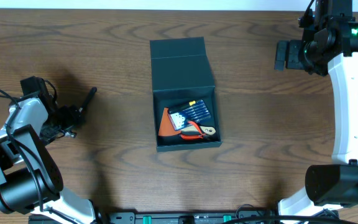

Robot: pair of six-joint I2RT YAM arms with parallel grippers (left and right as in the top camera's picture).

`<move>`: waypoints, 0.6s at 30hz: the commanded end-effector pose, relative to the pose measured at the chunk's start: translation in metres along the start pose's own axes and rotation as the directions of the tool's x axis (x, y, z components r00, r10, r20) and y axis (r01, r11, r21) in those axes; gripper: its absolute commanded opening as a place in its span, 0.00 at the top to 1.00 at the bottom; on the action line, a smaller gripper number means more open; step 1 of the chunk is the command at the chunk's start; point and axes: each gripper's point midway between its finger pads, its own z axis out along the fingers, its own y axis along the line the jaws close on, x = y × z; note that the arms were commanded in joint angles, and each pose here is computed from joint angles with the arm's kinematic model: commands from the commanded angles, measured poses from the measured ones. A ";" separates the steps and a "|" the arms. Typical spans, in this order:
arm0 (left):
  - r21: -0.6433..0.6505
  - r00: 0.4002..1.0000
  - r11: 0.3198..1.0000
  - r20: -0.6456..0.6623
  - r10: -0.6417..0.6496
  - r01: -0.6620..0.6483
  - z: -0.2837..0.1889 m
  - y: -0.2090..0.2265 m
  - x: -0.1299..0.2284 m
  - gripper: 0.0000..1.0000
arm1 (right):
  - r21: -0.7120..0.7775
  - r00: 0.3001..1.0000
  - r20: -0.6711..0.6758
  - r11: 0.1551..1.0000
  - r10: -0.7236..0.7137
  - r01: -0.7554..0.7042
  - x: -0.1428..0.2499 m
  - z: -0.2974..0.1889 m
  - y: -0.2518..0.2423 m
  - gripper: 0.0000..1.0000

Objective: Pack container
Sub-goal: 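Close the left gripper on the hammer head and lift it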

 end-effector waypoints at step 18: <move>-0.036 0.993 0.999 -0.119 -0.012 0.008 0.022 0.009 0.029 0.28 | 0.014 1.000 -0.004 1.000 -0.025 0.025 0.002 0.001 -0.004 0.01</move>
